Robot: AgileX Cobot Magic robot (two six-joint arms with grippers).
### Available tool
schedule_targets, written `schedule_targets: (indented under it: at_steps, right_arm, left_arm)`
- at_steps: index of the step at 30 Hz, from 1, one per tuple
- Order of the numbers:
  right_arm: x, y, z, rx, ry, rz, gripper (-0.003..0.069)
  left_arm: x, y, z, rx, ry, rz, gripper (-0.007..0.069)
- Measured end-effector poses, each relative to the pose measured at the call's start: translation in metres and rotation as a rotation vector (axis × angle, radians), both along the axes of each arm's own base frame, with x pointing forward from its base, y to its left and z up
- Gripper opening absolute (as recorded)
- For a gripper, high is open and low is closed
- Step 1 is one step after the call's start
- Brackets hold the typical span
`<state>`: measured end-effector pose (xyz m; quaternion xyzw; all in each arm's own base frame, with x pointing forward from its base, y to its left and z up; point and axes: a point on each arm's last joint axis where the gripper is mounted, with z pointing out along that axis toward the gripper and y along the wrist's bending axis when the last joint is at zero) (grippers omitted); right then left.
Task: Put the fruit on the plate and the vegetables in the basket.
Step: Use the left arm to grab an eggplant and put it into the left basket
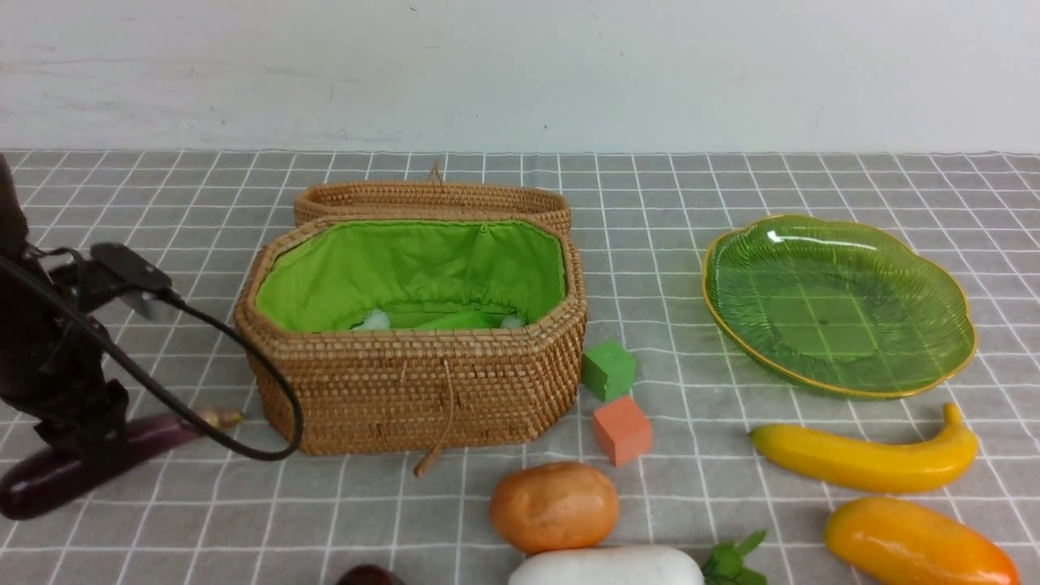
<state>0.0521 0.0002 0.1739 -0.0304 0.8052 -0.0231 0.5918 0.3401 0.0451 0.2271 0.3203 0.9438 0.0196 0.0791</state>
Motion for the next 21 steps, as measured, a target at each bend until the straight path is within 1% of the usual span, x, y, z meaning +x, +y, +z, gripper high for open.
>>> schedule_targets:
  at_steps: [3,4,5,6,7,8,9,11,12,14,15,17,18,19,20,21]
  right_arm:
    - [0.0,0.0,0.0,0.0,0.0,0.0,0.0242]
    - [0.0,0.0,0.0,0.0,0.0,0.0,0.0242]
    - [0.0,0.0,0.0,0.0,0.0,0.0,0.0242]
    - [0.0,0.0,0.0,0.0,0.0,0.0,0.0242]
    - [0.0,0.0,0.0,0.0,0.0,0.0,0.0242]
    - [0.0,0.0,0.0,0.0,0.0,0.0,0.0242]
    - [0.0,0.0,0.0,0.0,0.0,0.0,0.0242]
    - [0.0,0.0,0.0,0.0,0.0,0.0,0.0242]
    - [0.0,0.0,0.0,0.0,0.0,0.0,0.0242]
    - [0.0,0.0,0.0,0.0,0.0,0.0,0.0242]
    - [0.0,0.0,0.0,0.0,0.0,0.0,0.0242]
    - [0.0,0.0,0.0,0.0,0.0,0.0,0.0242]
    - [0.0,0.0,0.0,0.0,0.0,0.0,0.0242]
    - [0.0,0.0,0.0,0.0,0.0,0.0,0.0242]
    - [0.0,0.0,0.0,0.0,0.0,0.0,0.0242]
    - [0.0,0.0,0.0,0.0,0.0,0.0,0.0242]
  left_arm:
    - [-0.011,-0.002,0.032,0.013,-0.096,0.001,0.0351]
    - [-0.019,-0.004,0.053,0.007,-0.17,0.009,0.0351]
    - [-0.025,-0.007,0.068,-0.014,-0.234,0.019,0.035]
    - [-0.025,-0.008,0.068,-0.017,-0.232,0.019,0.035]
    - [-0.031,-0.011,0.084,-0.048,-0.304,0.033,0.0348]
    - [-0.041,-0.02,0.108,-0.129,-0.423,0.06,0.0347]
    - [-0.042,-0.022,0.111,-0.157,-0.44,0.069,0.0347]
    - [-0.051,-0.035,0.14,-0.326,-0.594,0.117,0.0347]
    - [-0.053,-0.04,0.149,-0.396,-0.63,0.123,0.0345]
    - [-0.05,-0.051,0.16,-0.529,-0.728,0.115,0.0343]
    - [-0.046,-0.056,0.162,-0.559,-0.76,0.095,0.0344]
    - [-0.039,-0.063,0.161,-0.584,-0.796,0.074,0.0342]
    - [-0.028,-0.075,0.157,-0.613,-0.828,0.052,0.0342]
    - [-0.026,-0.077,0.156,-0.623,-0.831,0.054,0.0342]
    - [-0.012,-0.097,0.146,-0.632,-0.851,0.028,0.0342]
    - [-0.008,-0.098,0.144,-0.625,-0.858,0.035,0.0342]
